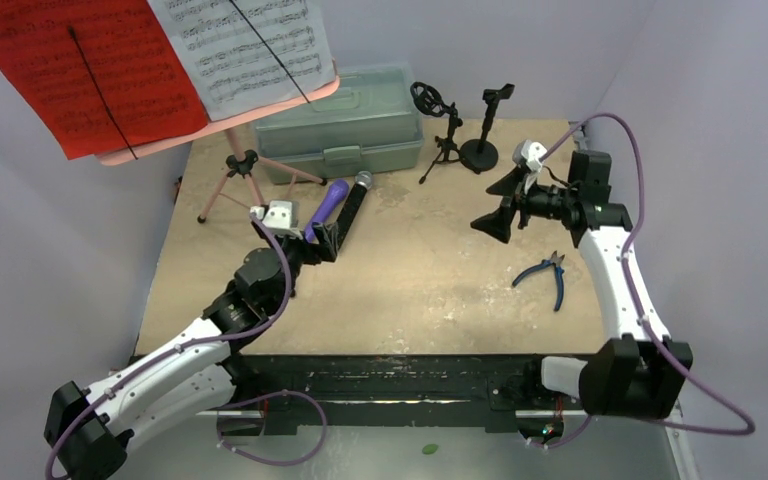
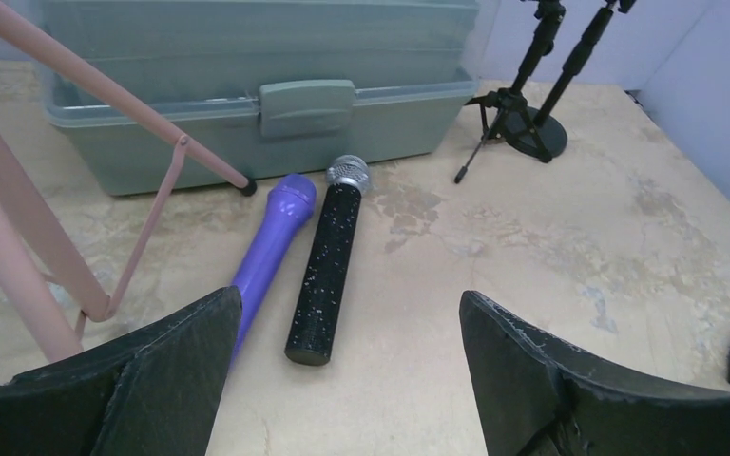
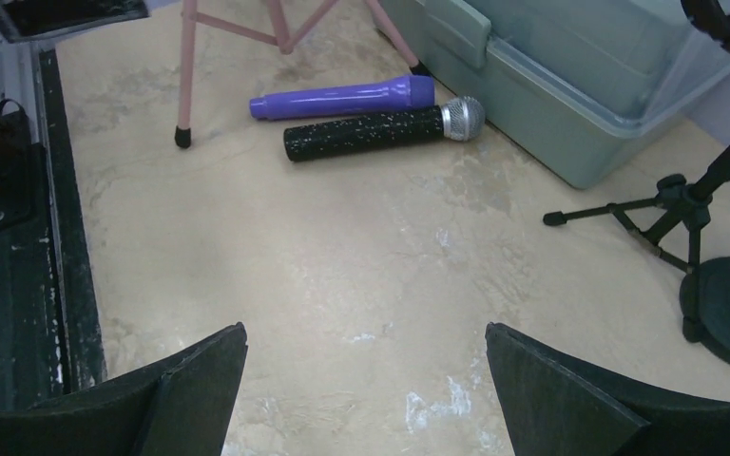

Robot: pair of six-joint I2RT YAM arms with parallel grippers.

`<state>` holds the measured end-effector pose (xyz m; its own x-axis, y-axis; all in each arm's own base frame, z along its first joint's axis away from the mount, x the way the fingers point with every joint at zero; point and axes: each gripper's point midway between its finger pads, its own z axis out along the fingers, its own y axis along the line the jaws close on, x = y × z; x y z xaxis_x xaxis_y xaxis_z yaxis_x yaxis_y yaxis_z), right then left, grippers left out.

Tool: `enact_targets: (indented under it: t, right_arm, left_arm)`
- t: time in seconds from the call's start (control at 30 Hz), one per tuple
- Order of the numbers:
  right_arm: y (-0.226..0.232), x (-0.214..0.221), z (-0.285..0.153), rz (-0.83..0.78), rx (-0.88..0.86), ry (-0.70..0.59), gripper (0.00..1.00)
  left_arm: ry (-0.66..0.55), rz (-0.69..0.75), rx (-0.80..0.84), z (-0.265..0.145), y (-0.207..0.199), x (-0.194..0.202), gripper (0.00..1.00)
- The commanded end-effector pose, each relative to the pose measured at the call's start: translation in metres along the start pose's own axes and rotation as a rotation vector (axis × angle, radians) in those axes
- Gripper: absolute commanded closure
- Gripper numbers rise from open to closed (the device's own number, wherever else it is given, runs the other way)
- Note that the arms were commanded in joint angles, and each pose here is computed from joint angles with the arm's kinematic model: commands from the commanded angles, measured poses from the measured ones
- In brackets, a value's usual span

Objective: Pack up the instrument practice props
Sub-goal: Pick up the music stand from the center of the board.

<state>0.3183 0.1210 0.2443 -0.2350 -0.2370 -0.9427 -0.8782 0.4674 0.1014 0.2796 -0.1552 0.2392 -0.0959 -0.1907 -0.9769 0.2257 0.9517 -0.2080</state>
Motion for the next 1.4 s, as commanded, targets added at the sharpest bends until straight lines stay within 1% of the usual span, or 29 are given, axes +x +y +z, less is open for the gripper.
enact_targets:
  t: [0.0, 0.07, 0.17, 0.27, 0.33, 0.53, 0.73, 0.9, 1.03, 1.17, 1.37]
  right_arm:
    - [0.03, -0.016, -0.011, -0.121, -0.015, -0.101, 0.01]
    - [0.036, -0.005, -0.012, -0.137, 0.001, -0.11, 0.01]
    - [0.044, 0.014, -0.009, -0.101, -0.028, -0.105, 0.01]
    - [0.044, 0.018, -0.01, -0.111, -0.023, -0.083, 0.01]
    - [0.044, 0.016, -0.011, -0.127, -0.028, -0.079, 0.01]
    - [0.047, 0.021, -0.011, -0.138, -0.045, -0.06, 0.01]
    - [0.049, 0.023, -0.011, -0.134, -0.063, -0.056, 0.01]
    - [0.05, 0.025, -0.009, -0.121, -0.081, -0.057, 0.01]
    - [0.05, 0.027, -0.008, -0.113, -0.085, -0.053, 0.01]
    - [0.048, 0.03, -0.007, -0.102, -0.087, -0.048, 0.01]
    - [0.043, 0.035, -0.004, -0.077, -0.091, -0.035, 0.01]
  left_arm:
    - [-0.123, 0.024, -0.085, 0.004, 0.014, -0.025, 0.16]
    - [-0.167, 0.048, -0.111, 0.002, 0.022, -0.031, 0.16]
    - [-0.264, 0.094, -0.135, -0.006, 0.032, -0.045, 0.15]
    - [-0.365, 0.137, -0.156, -0.014, 0.039, -0.06, 0.15]
    - [-0.401, 0.159, -0.186, -0.015, 0.045, -0.067, 0.14]
    - [-0.456, 0.251, -0.236, -0.01, 0.049, -0.087, 0.13]
    - [-0.484, 0.337, -0.367, 0.004, 0.066, -0.105, 0.14]
    - [-0.53, 0.347, -0.452, 0.021, 0.081, -0.123, 0.15]
    - [-0.553, 0.375, -0.47, 0.032, 0.083, -0.132, 0.16]
    - [-0.559, 0.43, -0.495, 0.043, 0.084, -0.143, 0.17]
    - [-0.559, 0.503, -0.625, 0.044, 0.104, -0.159, 0.18]
